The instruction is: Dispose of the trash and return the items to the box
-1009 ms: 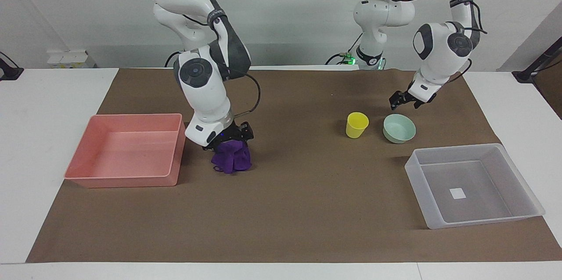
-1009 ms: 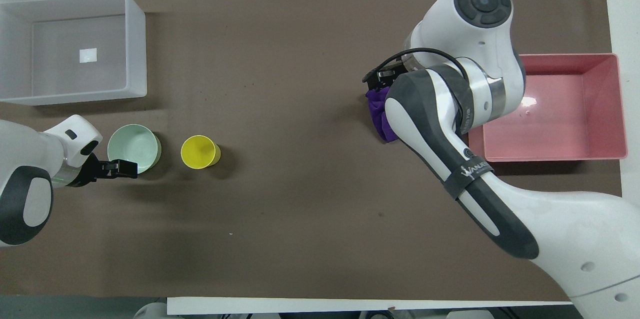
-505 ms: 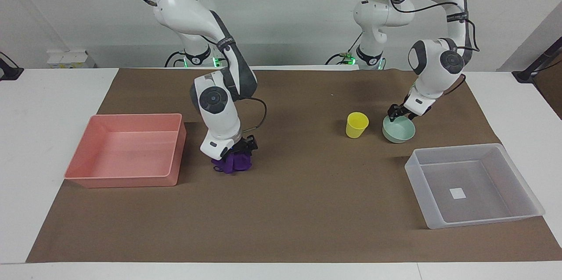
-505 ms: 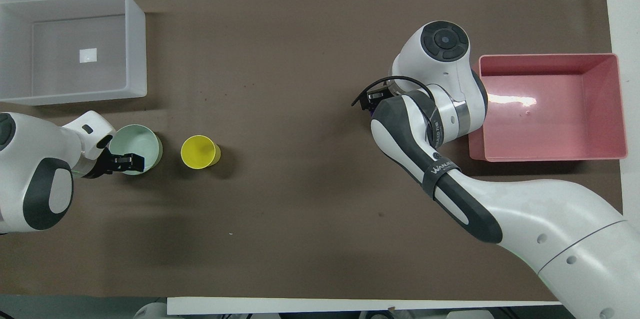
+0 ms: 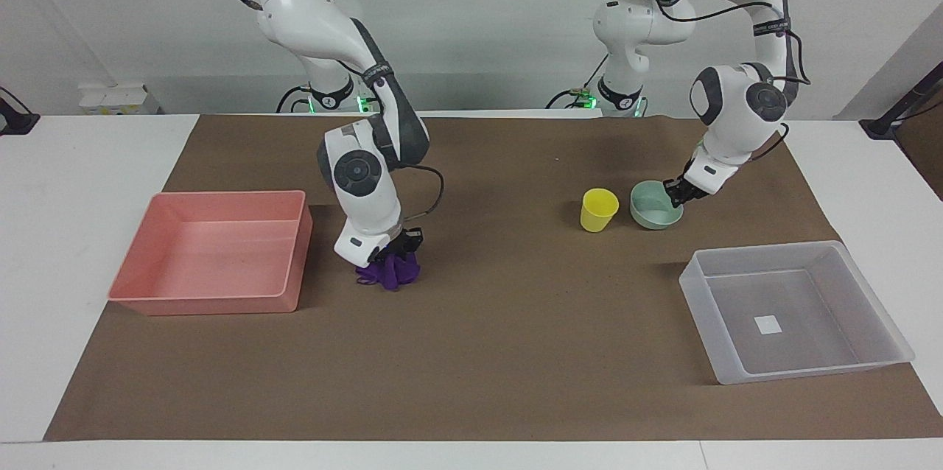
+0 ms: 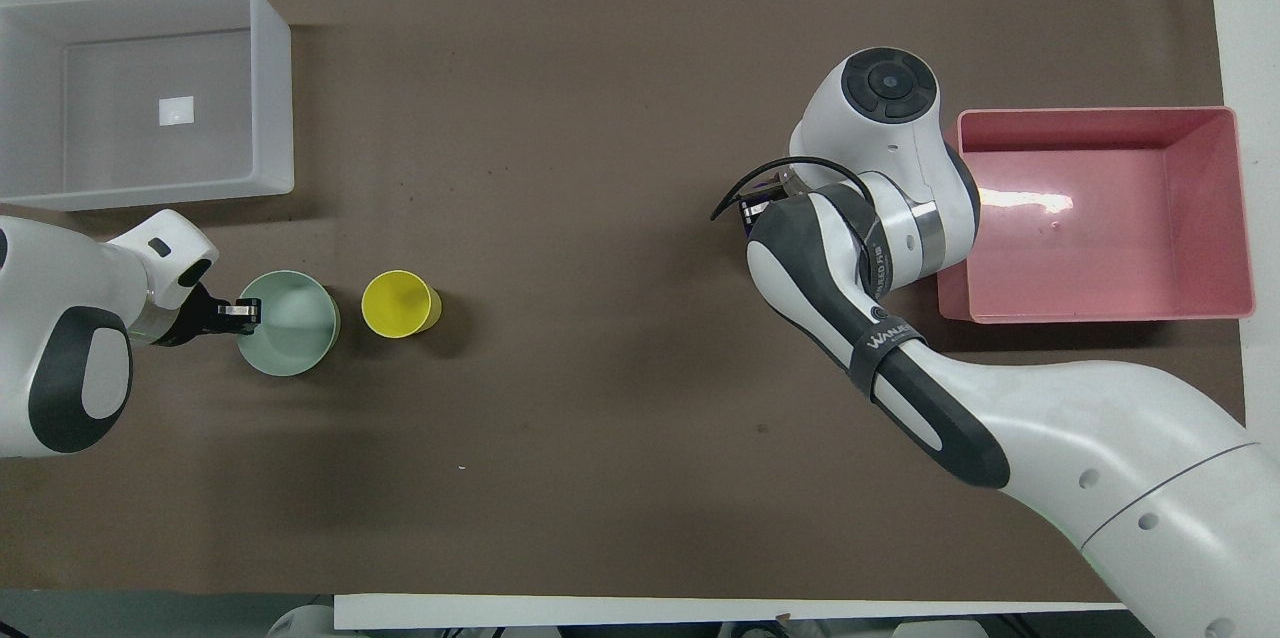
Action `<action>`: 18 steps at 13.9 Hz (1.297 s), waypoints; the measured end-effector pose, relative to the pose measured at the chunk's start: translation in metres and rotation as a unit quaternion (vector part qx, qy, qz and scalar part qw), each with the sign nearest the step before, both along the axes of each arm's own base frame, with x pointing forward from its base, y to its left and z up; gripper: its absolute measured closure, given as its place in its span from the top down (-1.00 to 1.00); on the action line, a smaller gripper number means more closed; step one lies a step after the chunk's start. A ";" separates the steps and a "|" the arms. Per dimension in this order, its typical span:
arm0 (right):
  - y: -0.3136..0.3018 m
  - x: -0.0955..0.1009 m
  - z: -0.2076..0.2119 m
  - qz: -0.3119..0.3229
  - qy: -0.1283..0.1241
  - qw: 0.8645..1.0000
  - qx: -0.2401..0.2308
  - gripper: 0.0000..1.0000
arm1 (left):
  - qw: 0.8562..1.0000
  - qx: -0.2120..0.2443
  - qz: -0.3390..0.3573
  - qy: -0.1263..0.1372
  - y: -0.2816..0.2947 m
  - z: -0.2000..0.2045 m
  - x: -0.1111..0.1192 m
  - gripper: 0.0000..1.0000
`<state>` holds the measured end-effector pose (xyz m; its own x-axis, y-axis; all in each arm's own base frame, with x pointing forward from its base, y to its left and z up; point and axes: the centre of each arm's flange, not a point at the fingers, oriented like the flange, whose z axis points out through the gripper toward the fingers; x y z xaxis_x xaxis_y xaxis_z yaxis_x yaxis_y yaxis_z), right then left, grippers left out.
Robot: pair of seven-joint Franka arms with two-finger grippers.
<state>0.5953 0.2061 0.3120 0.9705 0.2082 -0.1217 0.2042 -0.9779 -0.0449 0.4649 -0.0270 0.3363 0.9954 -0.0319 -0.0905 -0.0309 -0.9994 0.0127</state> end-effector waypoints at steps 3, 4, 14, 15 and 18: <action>-0.018 0.005 0.037 -0.014 -0.009 1.000 -0.003 -0.84 | 1.000 0.000 0.000 0.018 0.000 0.045 0.021 -0.92; -0.026 0.006 0.057 -0.020 -0.016 1.000 -0.004 -0.84 | 1.000 0.000 0.000 0.018 0.000 0.073 0.031 -0.92; -0.133 -0.015 0.219 -0.084 -0.039 0.995 -0.023 -0.84 | 0.991 -0.025 0.075 -0.111 0.061 0.143 0.181 -0.92; -0.165 -0.014 0.221 -0.092 -0.037 0.995 -0.023 -0.84 | 0.989 -0.023 0.079 -0.121 0.065 0.127 0.193 -0.92; -0.255 -0.015 0.210 -0.115 -0.025 0.993 -0.021 -0.84 | 0.987 -0.029 0.105 -0.116 0.086 0.080 0.214 -0.92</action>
<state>0.5800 -0.0489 0.5216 0.9967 -0.0243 -0.0769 -0.0242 -0.9997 0.0014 0.6790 0.0586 0.4163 0.9746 0.1784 0.1357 0.1676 -0.9820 0.0875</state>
